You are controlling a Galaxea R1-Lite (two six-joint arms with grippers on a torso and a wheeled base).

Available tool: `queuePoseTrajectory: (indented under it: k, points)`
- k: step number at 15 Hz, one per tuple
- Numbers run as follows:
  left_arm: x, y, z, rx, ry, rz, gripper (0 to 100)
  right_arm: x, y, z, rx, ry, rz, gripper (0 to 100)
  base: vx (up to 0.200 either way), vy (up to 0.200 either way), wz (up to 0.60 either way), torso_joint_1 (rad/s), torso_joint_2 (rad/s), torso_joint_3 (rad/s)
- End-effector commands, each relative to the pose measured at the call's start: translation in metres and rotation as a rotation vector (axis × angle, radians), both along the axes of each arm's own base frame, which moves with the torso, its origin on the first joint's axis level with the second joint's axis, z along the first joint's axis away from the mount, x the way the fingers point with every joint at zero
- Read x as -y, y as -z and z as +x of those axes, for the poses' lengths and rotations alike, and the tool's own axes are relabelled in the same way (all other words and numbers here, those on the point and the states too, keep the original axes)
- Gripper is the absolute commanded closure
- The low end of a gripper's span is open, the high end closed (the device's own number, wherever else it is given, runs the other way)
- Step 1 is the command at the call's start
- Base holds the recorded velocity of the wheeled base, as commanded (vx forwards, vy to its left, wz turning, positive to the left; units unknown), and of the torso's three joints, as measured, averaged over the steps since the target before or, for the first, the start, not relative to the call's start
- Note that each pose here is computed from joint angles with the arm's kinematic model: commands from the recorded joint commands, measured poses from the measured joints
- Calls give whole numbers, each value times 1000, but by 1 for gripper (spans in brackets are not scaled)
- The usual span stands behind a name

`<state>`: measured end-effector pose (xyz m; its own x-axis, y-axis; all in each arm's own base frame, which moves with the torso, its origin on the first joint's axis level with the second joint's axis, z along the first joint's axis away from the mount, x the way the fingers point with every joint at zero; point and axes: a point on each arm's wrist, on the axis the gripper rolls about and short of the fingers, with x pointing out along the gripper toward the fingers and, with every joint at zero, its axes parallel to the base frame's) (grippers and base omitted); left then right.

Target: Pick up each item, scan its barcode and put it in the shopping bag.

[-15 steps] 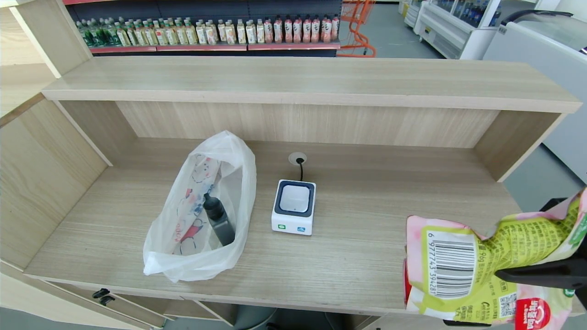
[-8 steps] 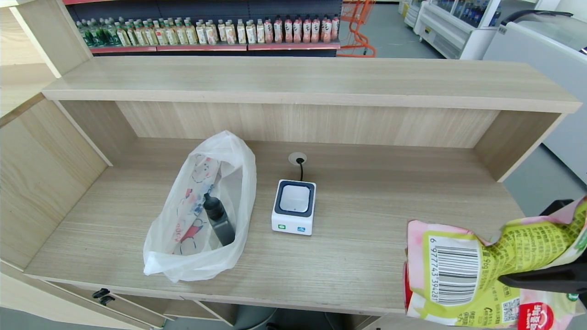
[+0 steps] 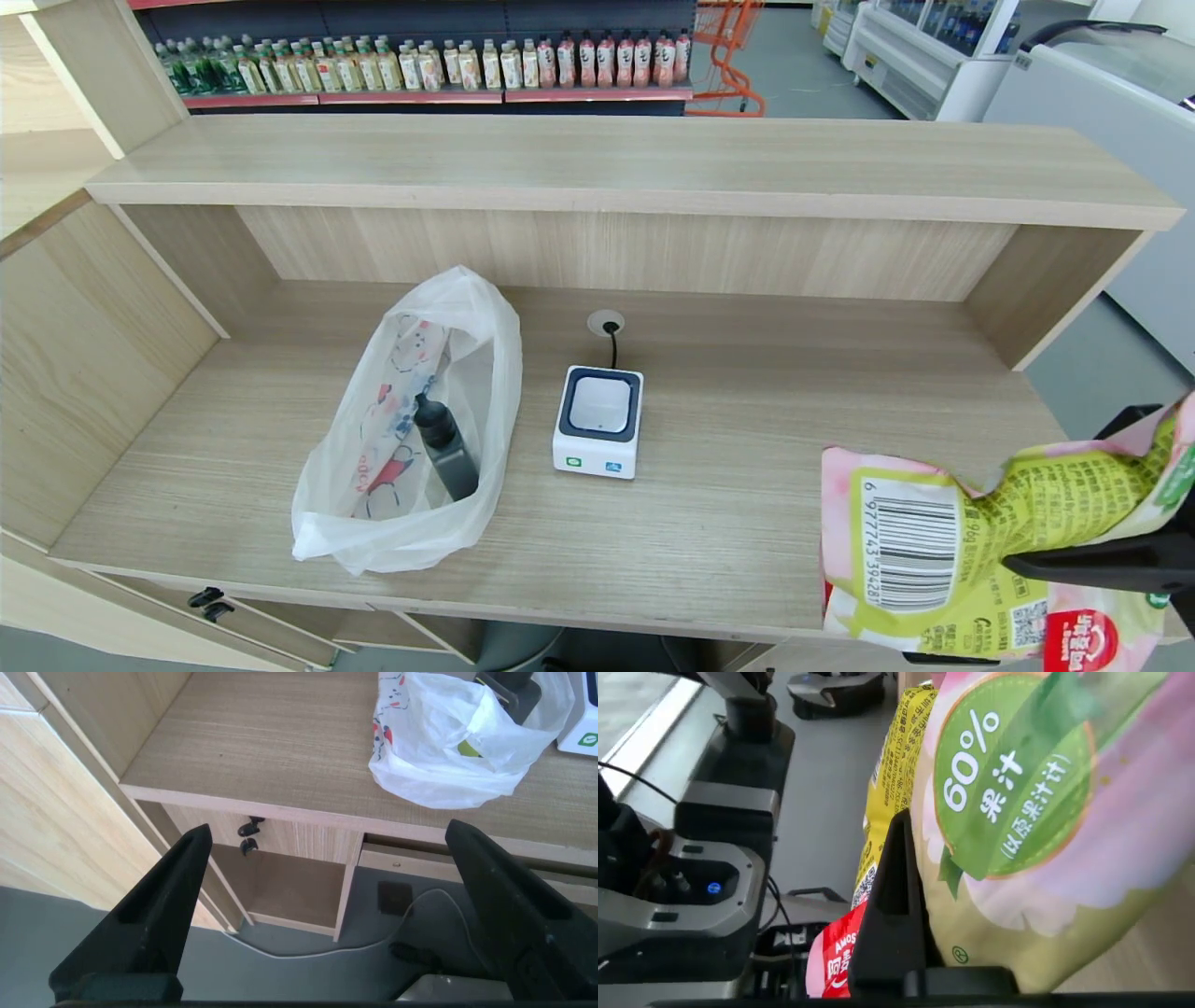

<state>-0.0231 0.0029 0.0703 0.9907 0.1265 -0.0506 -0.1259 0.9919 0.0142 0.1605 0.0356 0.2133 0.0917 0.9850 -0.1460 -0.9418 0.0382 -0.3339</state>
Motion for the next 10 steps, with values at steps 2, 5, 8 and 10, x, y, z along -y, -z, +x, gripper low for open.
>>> queuePoseTrajectory:
  k: [2,5,8,10]
  points:
    - [0,0,0,0,-1,0,0,9,-13,12,198,227,-144,100,0,0,0,0,0,0]
    - [0,0,0,0,-1,0,0,22,-29,8,396,584,-351,100,0,0,0,0,0,0]
    - [0,0,0,0,-1,0,0,25,-29,3,595,646,-541,100,0,0,0,0,0,0]
    - [0,0,0,0,-1,0,0,32,-26,2,684,636,-619,100,0,0,0,0,0,0]
